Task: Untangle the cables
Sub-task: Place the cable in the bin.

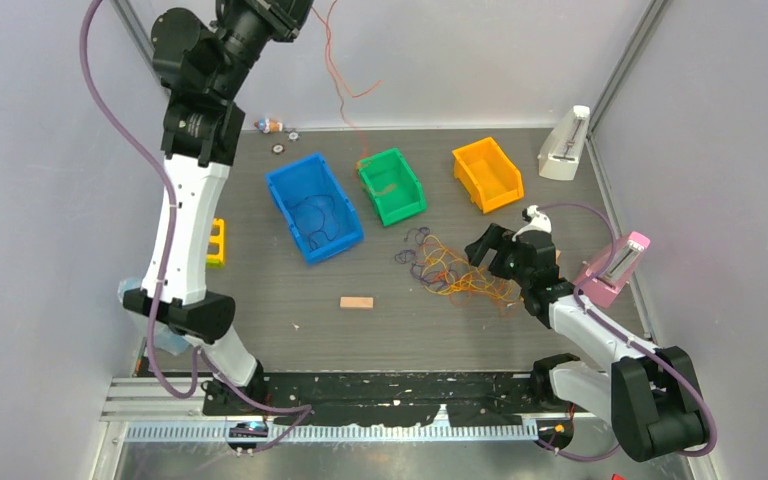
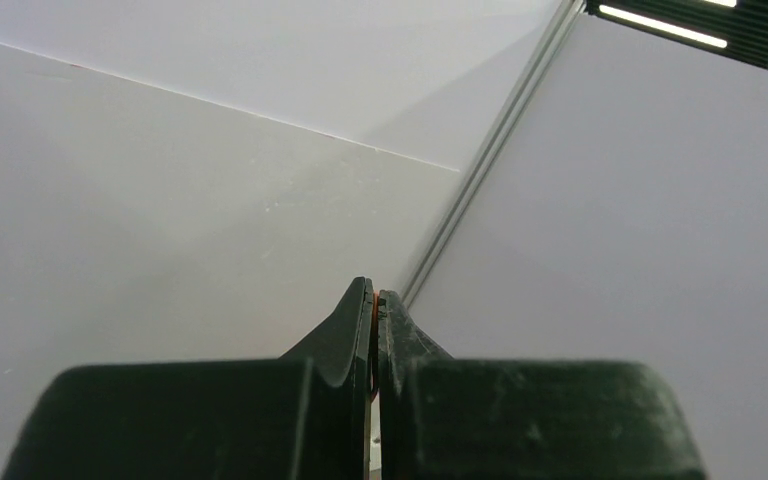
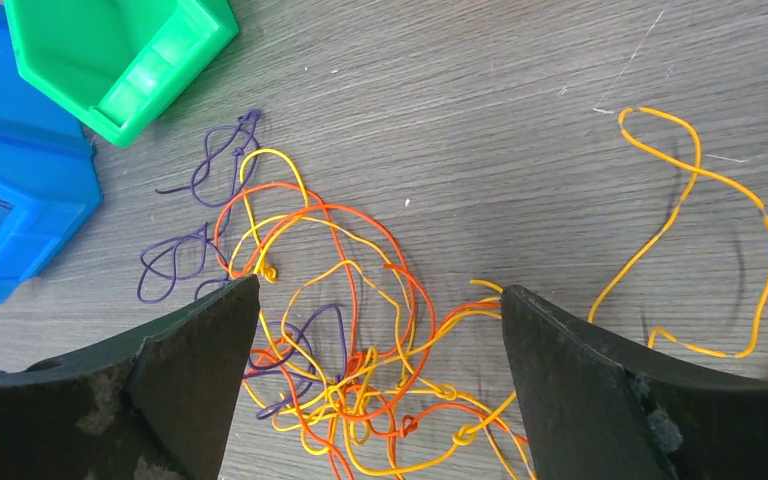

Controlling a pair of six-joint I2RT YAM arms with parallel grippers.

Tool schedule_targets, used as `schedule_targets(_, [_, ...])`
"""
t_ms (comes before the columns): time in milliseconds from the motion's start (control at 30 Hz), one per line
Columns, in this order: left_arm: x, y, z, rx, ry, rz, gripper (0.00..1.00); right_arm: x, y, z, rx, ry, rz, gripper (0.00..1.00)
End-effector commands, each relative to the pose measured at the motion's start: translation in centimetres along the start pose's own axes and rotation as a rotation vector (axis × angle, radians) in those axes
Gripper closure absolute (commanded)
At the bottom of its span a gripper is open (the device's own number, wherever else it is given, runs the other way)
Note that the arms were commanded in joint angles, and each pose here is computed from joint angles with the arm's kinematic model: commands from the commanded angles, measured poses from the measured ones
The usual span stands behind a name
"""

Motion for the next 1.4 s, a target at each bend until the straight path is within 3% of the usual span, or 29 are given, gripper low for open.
schedule_targets(0, [-2.0, -1.5, -1.9, 0.122, 0.048, -0.094, 1.0, -2.1, 0.2, 1.6, -0.067, 0.026, -0.075, 0.05])
schedule_targets(167, [0.6, -3.9, -0.7, 0.172, 0.135, -0.088, 1.0, -2.2, 0.2, 1.7, -0.073, 0.027, -0.078, 0.05])
schedule_targets(367, [7.7, -6.3, 3.8, 0.136, 0.183, 0.02, 1.0, -2.3, 0.3, 1.8, -0.08, 0.028, -0.084, 0.05])
schedule_targets(533, [14.8, -5.8, 7.6, 0.074, 0.238, 0.156, 1.0, -2.4, 0.4, 1.8, -0.081, 0.027, -0.09, 0.05])
schedule_targets(633, [16.8, -5.2, 8.5, 0.062, 0.257, 0.194, 1.0, -2.3, 0.4, 1.8, -0.081, 0.028, -0.087, 0.05])
schedule_targets(867, [14.5, -5.4, 7.1, 0.078, 0.197, 0.183, 1.0, -2.3, 0.3, 2.0, -0.09, 0.028, -0.084, 0.05])
schedule_targets(1133, [9.3, -6.0, 2.2, 0.171, 0.145, 0.081, 1.0, -2.1, 0.2, 1.9, -0.091, 0.026, -0.078, 0.05])
schedule_targets(1367, [13.4, -7.7, 4.0, 0.159, 0.216, 0.154, 1.0, -2.0, 0.1, 2.0, -0.097, 0.026, -0.073, 0.05])
Point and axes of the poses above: each gripper's point midway between its finger pads, its own y axis back along the fingers, its own z axis along the line the jaws close on, x = y × z, the point moved 3 cm from there along y, back along the fingers, and after that the axes turned 2 degrees about -y, right-handed, at the moved point
